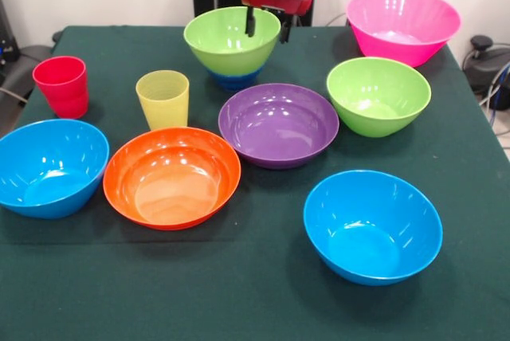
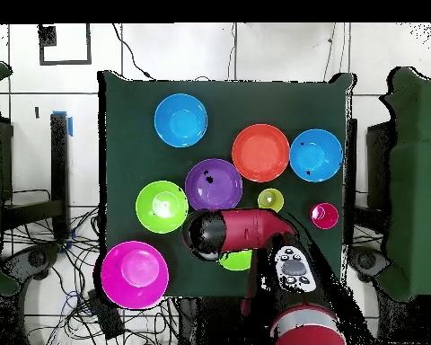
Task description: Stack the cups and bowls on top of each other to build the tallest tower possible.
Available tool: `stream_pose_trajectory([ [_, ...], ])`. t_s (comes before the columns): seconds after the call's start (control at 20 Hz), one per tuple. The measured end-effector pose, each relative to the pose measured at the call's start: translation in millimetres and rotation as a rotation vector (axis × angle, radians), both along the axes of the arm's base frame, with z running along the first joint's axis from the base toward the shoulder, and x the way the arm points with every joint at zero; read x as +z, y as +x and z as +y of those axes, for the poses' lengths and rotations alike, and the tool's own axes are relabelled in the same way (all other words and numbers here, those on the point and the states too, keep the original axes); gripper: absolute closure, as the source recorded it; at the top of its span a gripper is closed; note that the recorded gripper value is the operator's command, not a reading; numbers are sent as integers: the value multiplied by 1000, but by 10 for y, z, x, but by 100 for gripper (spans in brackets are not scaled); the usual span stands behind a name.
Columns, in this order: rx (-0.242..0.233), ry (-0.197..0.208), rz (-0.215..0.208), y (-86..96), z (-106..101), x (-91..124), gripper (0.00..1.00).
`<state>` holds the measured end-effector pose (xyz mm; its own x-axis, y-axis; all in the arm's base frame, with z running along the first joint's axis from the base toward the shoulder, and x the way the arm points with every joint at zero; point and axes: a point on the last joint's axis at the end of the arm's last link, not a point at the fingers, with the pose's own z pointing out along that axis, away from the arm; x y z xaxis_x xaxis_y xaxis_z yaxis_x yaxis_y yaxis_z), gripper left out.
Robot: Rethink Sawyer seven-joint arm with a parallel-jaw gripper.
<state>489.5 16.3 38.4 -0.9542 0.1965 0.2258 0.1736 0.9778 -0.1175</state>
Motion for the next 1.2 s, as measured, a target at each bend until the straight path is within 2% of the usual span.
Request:
stream_pose_trajectory([
  [0.65,-4,2,-4,27,17,6,0],
  [0.9,-30,9,-9,67,9,30,0],
  [1.2,-80,18,-45,224,2,197,0],
])
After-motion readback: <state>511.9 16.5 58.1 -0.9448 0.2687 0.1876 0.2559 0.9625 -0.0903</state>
